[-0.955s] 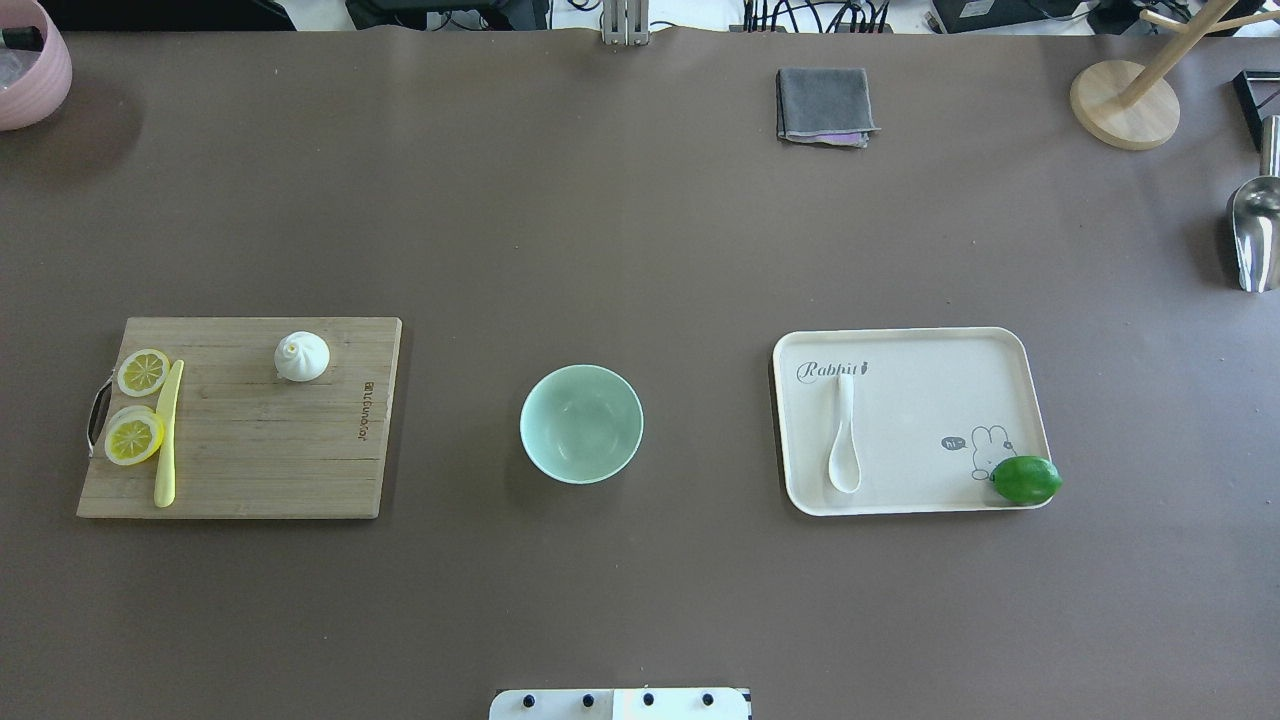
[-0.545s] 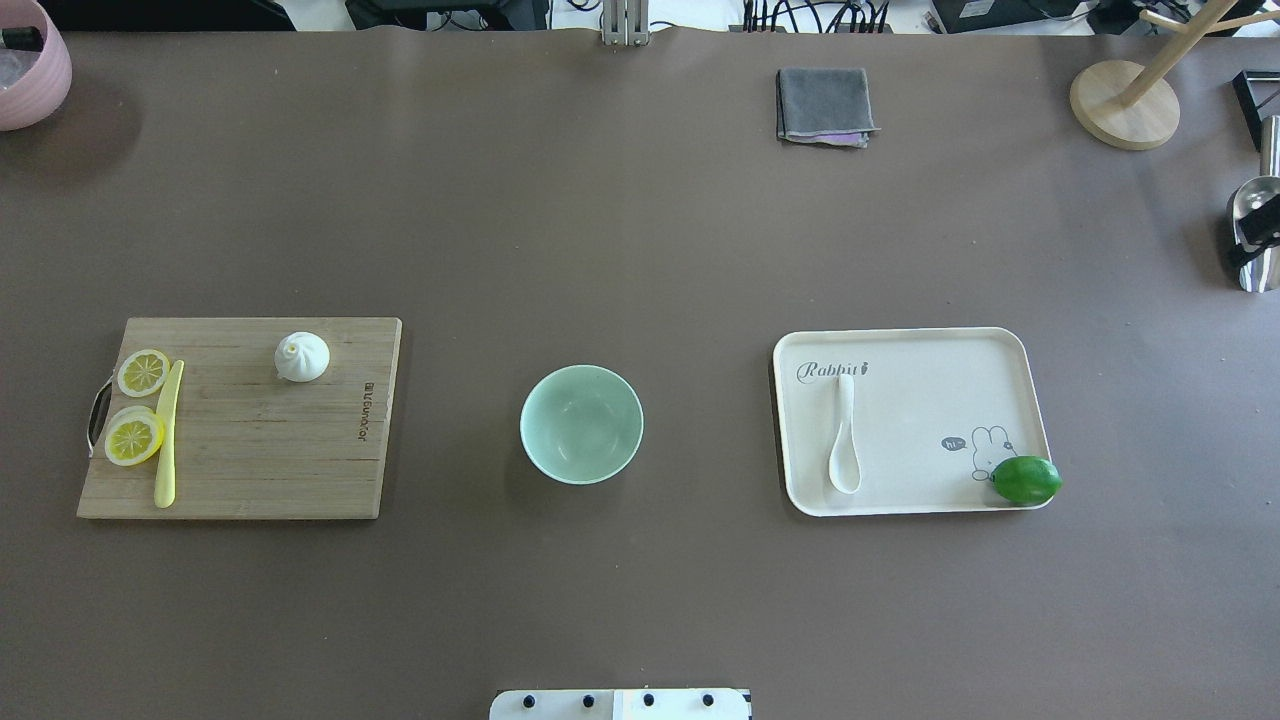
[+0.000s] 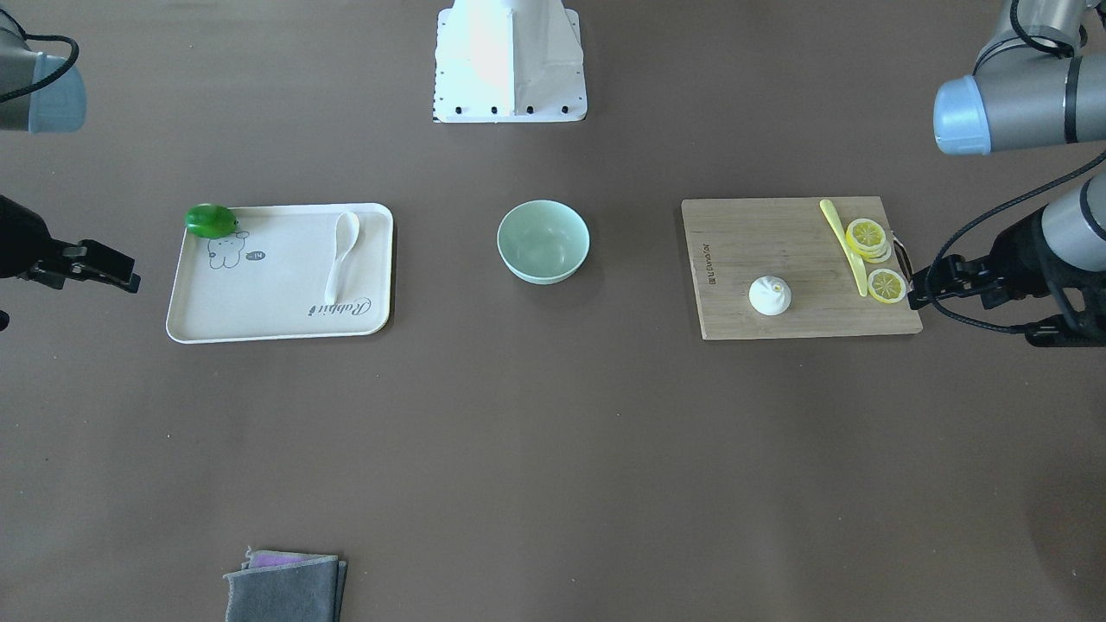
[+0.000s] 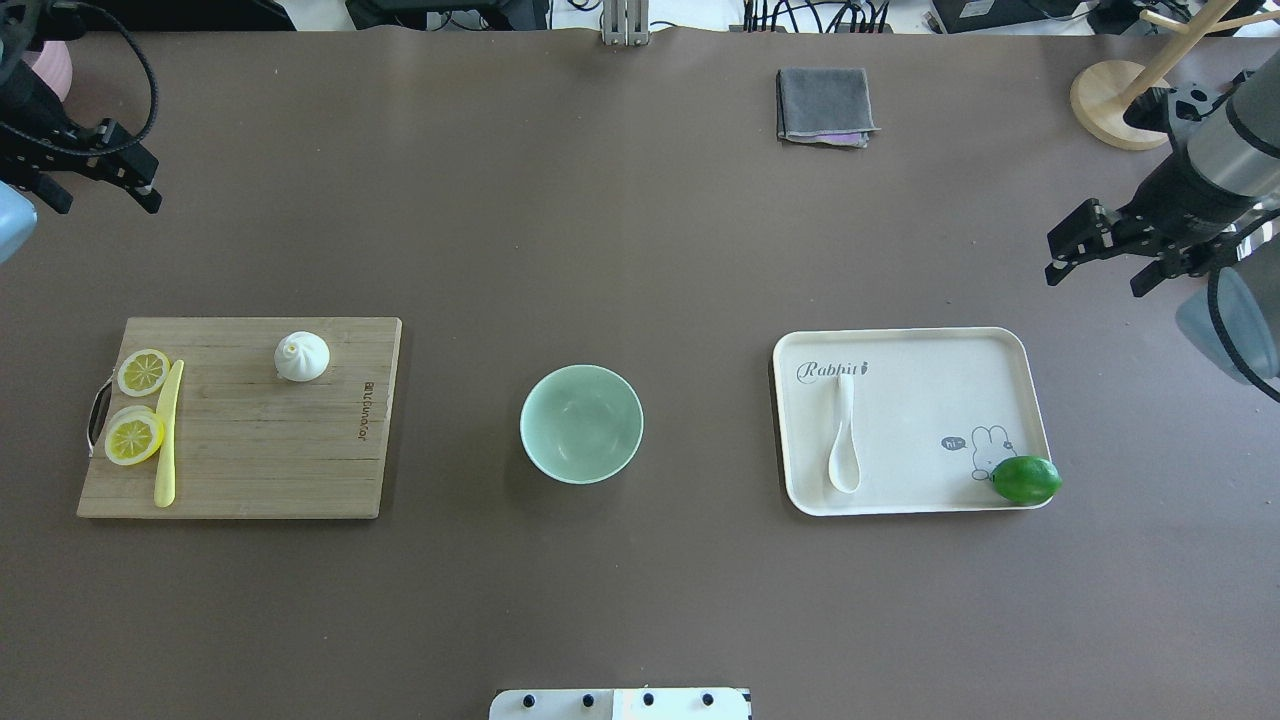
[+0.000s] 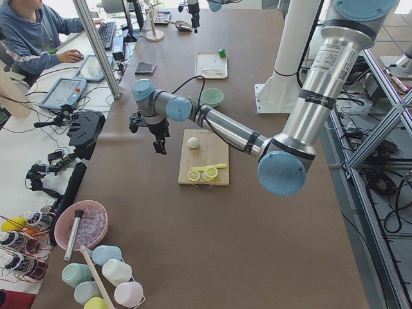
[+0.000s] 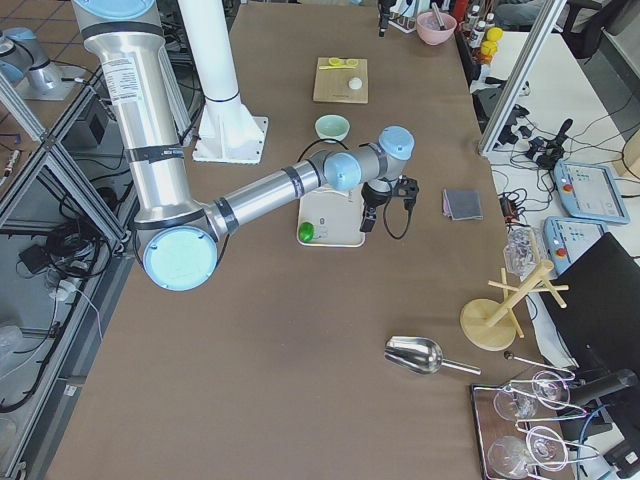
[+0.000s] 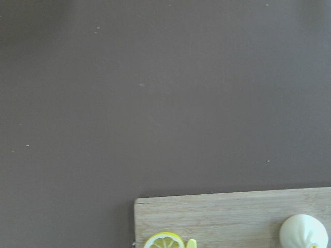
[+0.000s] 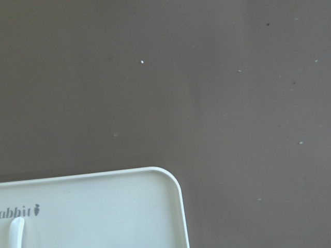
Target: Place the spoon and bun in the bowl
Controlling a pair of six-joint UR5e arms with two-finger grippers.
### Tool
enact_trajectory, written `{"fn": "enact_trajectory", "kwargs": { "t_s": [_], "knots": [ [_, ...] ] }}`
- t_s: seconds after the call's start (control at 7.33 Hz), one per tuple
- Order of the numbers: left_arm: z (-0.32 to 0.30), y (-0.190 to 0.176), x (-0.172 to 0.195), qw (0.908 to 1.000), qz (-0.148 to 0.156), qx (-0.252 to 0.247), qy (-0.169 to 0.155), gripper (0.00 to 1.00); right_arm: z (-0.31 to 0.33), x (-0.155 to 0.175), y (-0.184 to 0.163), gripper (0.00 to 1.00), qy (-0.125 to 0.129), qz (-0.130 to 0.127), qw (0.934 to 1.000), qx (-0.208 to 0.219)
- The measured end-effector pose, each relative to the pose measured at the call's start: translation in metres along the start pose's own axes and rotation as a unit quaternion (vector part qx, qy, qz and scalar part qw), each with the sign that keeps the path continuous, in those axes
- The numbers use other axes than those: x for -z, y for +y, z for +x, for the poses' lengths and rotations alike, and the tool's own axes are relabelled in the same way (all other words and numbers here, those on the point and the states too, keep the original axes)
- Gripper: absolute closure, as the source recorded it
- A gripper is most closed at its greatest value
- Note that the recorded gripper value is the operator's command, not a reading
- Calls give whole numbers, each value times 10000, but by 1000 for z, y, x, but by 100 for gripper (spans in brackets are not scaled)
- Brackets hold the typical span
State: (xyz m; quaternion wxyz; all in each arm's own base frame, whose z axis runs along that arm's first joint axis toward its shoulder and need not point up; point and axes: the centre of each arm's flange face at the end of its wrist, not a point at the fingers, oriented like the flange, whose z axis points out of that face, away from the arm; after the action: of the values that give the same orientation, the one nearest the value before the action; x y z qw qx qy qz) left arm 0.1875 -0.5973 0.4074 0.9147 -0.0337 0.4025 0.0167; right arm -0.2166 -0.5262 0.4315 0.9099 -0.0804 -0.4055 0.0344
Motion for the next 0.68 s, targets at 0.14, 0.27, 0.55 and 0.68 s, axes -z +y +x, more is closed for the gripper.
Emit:
{"fn": "enact_trajectory", "kwargs": {
  "t_s": [0.14,0.27,0.55,0.68],
  "knots": [
    [28,0,-4,10000,-4,73,-5,2,-36,-12,7,1,60,-10,9999,-89],
    [51,1,-11,9999,2,116,-66,2,-72,-30,16,1,149,22,9997,-167],
    [77,6,-26,9998,-51,126,-139,2,-121,-83,36,3,123,168,9993,-295],
    [85,7,-31,9998,-83,129,-142,2,-142,-114,52,9,77,251,9990,-357]
  ]
}}
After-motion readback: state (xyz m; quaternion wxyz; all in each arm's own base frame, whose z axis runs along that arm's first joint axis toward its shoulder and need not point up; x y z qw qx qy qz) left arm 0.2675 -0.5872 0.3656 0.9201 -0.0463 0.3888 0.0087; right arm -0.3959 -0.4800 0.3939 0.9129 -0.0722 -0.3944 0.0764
